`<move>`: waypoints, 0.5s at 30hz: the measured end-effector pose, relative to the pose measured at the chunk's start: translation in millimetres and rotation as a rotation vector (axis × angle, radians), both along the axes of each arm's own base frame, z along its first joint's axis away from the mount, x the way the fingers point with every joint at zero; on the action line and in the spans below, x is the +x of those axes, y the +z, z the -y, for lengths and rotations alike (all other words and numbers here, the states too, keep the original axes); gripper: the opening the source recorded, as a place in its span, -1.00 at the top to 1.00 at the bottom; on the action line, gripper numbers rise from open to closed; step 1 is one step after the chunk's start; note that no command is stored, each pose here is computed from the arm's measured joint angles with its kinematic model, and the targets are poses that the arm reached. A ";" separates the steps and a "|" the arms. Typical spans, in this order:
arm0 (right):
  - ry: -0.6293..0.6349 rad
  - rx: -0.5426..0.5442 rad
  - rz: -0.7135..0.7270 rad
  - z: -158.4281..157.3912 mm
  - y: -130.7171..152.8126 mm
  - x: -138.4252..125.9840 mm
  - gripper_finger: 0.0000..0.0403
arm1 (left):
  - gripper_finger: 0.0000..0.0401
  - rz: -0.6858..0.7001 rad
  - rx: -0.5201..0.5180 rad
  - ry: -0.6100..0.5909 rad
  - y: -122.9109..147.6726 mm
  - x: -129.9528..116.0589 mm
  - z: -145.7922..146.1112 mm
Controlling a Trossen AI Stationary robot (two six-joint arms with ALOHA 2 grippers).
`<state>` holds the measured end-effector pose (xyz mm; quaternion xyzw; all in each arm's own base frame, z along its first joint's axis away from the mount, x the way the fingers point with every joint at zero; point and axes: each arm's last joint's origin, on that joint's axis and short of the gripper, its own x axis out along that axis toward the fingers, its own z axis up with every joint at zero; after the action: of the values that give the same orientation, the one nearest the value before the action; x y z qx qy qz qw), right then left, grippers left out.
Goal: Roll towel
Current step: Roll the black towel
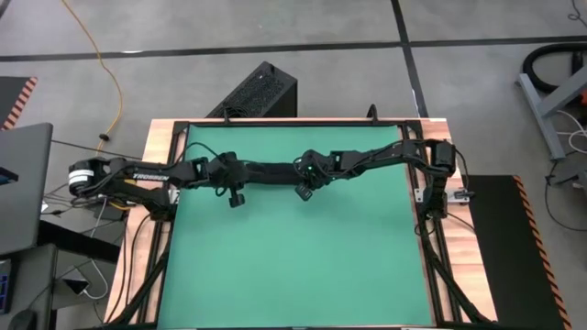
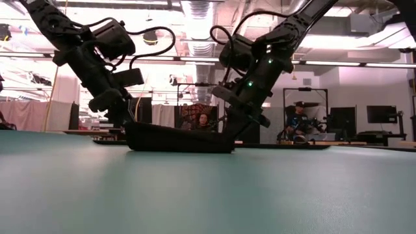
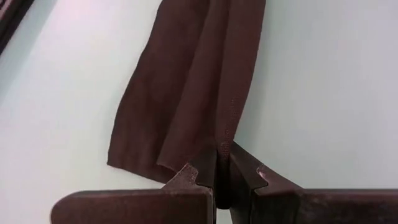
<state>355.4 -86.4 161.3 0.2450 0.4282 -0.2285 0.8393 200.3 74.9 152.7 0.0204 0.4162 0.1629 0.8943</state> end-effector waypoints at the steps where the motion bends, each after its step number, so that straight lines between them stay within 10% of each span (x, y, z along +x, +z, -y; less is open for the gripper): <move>1: 0.001 0.000 0.004 0.0 0.0 0.4 0.91 | 1.00 0.006 -0.005 -0.001 -0.1 -0.4 -1.4; 15: 0.108 0.069 -0.003 -14.1 15.4 9.0 0.91 | 1.00 0.069 -0.213 -0.110 -1.0 -1.1 0.6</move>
<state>364.4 -72.2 176.8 0.2500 0.4497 -0.1684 0.8408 199.3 74.3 151.8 -0.0576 0.3982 0.0691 0.9129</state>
